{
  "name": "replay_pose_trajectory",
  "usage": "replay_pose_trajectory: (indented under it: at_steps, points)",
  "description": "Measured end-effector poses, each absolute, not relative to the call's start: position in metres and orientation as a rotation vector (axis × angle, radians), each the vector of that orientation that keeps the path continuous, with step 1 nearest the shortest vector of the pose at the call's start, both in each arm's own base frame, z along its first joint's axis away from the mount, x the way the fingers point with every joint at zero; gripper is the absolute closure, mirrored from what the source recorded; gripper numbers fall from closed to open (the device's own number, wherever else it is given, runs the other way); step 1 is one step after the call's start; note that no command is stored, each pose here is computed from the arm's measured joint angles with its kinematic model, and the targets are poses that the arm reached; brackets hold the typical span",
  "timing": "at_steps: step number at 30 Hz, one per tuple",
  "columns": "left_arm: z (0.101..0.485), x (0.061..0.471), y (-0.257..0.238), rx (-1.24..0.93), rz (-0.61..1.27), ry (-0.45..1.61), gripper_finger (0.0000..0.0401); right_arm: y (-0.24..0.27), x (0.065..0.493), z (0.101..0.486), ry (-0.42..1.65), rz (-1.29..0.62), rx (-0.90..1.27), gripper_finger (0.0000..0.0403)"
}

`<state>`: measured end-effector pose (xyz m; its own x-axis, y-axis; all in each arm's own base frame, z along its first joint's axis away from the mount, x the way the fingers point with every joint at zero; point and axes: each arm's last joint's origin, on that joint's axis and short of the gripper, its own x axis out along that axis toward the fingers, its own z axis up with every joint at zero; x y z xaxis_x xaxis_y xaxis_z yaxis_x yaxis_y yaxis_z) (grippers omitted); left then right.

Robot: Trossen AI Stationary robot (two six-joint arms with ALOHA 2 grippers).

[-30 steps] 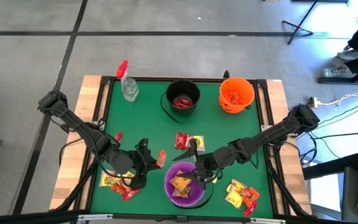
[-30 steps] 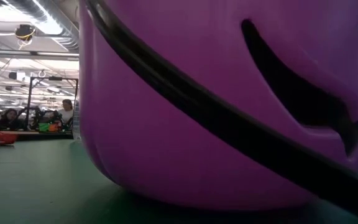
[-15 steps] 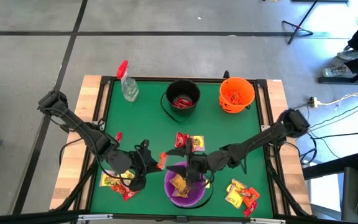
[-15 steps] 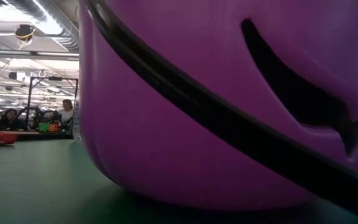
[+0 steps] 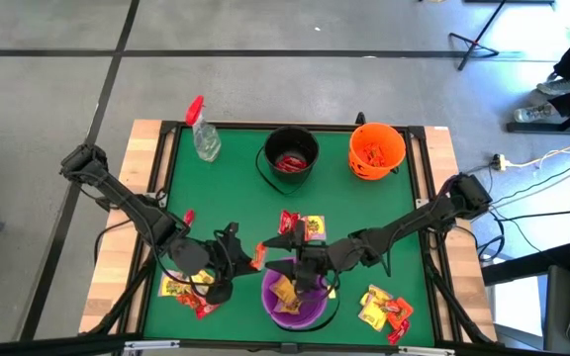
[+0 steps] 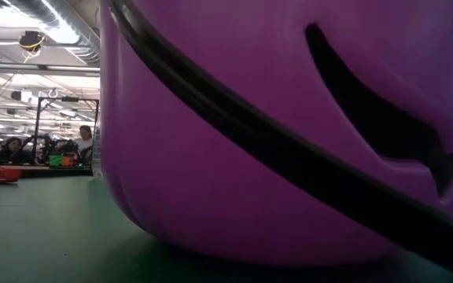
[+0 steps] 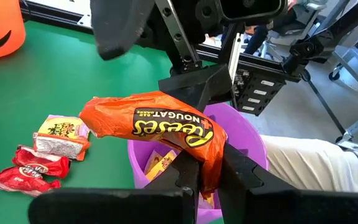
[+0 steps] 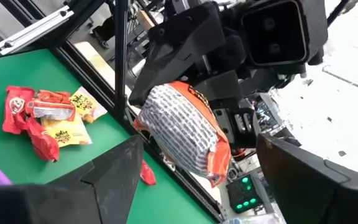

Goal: Organize candy in baskets
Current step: Put the orange candy pack into the orange bucket

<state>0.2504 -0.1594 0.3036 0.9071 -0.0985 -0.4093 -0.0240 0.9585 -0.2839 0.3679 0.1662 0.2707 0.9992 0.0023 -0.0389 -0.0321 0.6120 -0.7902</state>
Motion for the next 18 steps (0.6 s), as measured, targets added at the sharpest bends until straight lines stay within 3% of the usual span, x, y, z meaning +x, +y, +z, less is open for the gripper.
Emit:
replay_pose_trajectory:
  at_steps: [9,18]
  points:
    - [0.307,0.256,-0.156,-0.317,-0.026,0.387,0.0371,0.165,0.371,0.269,0.019,0.002,-0.923,0.0094]
    - [0.299,0.266,-0.157,-0.298,-0.024,0.390,0.0371,0.169,0.378,0.262,0.047,0.000,-0.938,0.0152]
